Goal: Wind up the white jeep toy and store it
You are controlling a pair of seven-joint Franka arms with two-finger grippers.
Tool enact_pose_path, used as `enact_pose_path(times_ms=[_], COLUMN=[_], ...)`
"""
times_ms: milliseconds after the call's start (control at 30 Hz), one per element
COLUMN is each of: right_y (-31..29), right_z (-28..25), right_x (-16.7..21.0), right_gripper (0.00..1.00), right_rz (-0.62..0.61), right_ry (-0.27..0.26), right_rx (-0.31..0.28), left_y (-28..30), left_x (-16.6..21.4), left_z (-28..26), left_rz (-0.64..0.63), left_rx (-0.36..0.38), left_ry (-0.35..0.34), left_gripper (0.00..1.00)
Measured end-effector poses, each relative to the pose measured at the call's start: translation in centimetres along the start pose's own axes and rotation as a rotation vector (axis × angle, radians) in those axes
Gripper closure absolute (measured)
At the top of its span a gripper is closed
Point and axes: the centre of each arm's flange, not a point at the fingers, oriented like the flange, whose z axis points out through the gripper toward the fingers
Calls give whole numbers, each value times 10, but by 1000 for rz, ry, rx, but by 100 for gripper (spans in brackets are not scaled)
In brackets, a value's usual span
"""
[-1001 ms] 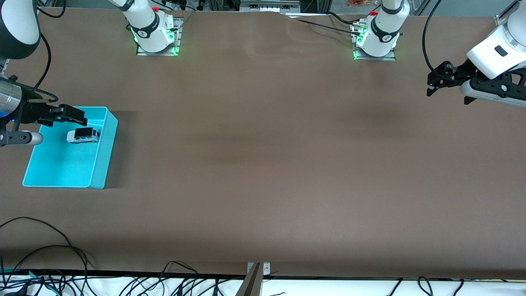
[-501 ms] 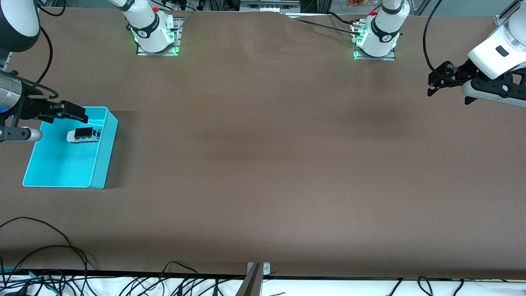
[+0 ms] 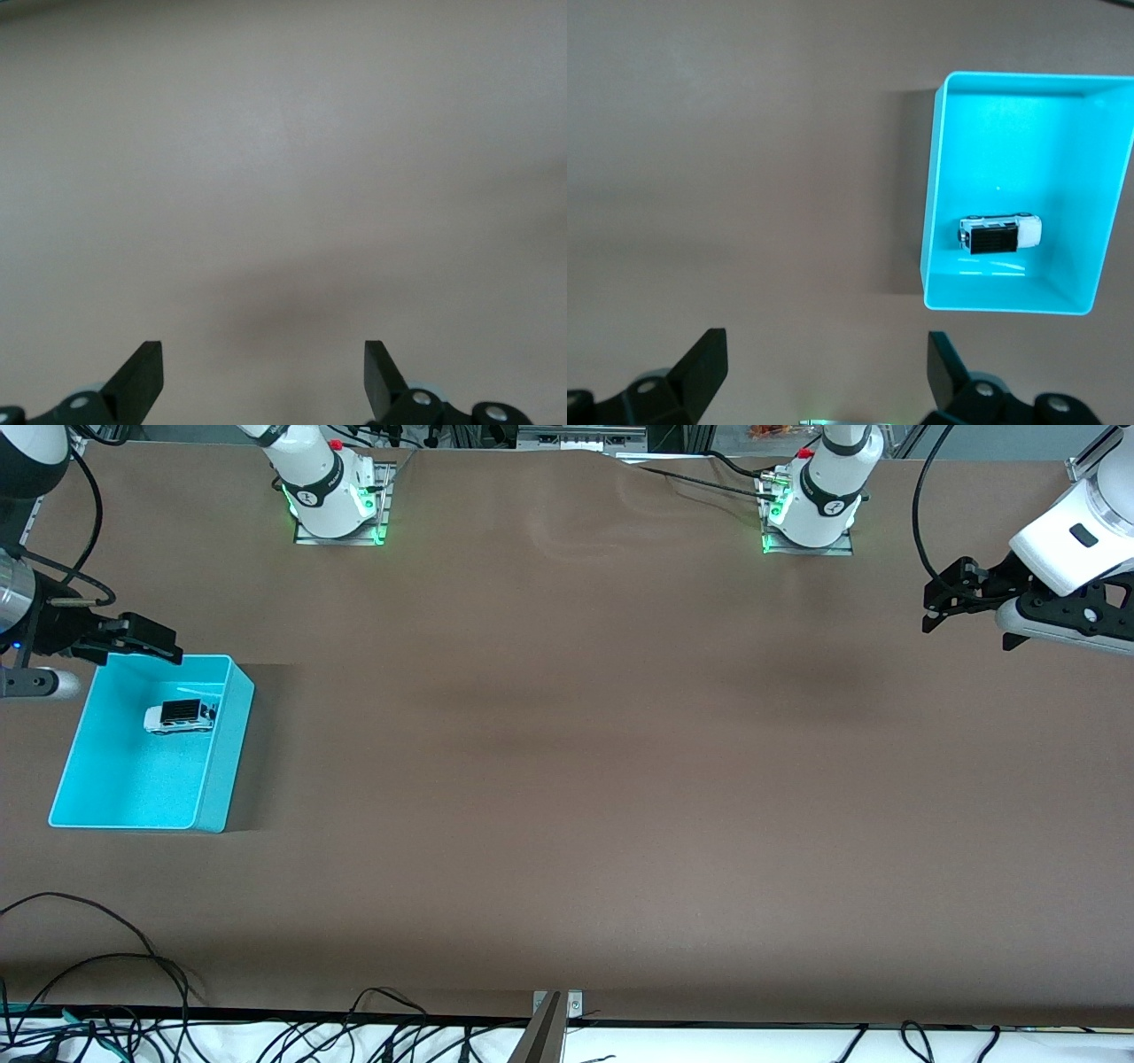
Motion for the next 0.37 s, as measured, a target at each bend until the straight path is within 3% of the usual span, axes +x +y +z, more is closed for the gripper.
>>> enact_pose_path(times_ms=[367], right_y=[-2], right_z=[1], right_x=[-9], right_gripper=[0], right_rz=[-4], right_ry=[6], right_rx=[-3], left_y=[0], left_x=[0], left_z=[0], left_rz=[0], left_rx=[0], left_ry=[0], left_gripper=[0])
